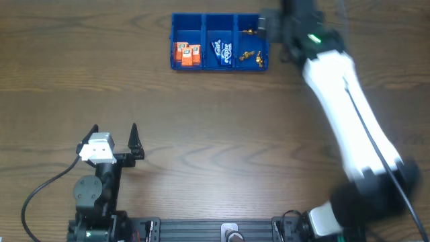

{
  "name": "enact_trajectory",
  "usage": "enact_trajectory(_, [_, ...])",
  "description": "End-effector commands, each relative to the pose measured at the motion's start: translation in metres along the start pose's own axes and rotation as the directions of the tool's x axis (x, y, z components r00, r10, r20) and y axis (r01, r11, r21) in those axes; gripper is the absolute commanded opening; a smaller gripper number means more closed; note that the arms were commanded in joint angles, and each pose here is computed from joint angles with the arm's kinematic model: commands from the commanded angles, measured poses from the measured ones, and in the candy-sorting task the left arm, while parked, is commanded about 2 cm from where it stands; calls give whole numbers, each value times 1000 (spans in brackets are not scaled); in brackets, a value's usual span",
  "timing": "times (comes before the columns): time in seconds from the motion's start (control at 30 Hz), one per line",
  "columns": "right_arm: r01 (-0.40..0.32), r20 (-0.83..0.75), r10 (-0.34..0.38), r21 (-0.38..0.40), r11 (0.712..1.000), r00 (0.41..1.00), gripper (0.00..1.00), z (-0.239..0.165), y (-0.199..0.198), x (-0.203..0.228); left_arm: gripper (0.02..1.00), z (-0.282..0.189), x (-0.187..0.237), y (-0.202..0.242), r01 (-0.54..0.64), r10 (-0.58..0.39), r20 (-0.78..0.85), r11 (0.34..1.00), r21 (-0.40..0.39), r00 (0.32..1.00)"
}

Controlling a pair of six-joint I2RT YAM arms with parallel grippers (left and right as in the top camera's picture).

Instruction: Sort Candies Into Trays

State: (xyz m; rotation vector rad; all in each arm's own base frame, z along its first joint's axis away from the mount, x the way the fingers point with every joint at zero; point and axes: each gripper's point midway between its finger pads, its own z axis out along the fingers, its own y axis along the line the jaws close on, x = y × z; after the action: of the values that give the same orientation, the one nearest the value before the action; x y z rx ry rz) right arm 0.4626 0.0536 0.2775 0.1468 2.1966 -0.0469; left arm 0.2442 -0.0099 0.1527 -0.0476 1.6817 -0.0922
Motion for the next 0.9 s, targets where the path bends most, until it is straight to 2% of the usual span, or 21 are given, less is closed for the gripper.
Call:
enact_trajectory(0.03, [-1, 30, -1, 54, 999, 1000, 1000, -59, -43, 52, 996, 1, 17, 4, -5, 4, -50, 1000, -17, 999])
enact_trajectory(0.33, [-48, 159, 42, 39, 998, 986, 998, -107, -79, 147, 998, 1, 17, 4, -5, 4, -51, 1000, -17, 999])
enact_trajectory(0.4, [-92, 233, 82, 35, 995, 969, 998, -113, -91, 162, 998, 1, 17, 4, -5, 4, -51, 1000, -17, 999])
enact_trajectory(0.53, [-137, 366, 127, -1, 991, 922, 1000, -123, -101, 176, 998, 1, 17, 4, -5, 4, -51, 1000, -17, 999])
enact_trajectory(0.63, [-113, 417, 108, -13, 993, 902, 998, -123, -101, 189, 998, 1, 17, 4, -5, 4, -50, 1000, -17, 999])
enact_trajectory(0.77, [-95, 470, 116, -67, 993, 875, 998, -117, -93, 201, 998, 1, 17, 4, -5, 4, -50, 1000, -17, 999])
enact_trajectory(0.83, [-34, 486, 69, -81, 996, 871, 998, -113, -86, 208, 998, 1, 17, 4, -5, 4, -50, 1000, -17, 999])
enact_trajectory(0.9, [-8, 498, 41, -69, 998, 866, 1000, -110, -86, 213, 998, 1, 17, 4, -5, 4, -51, 1000, -17, 999])
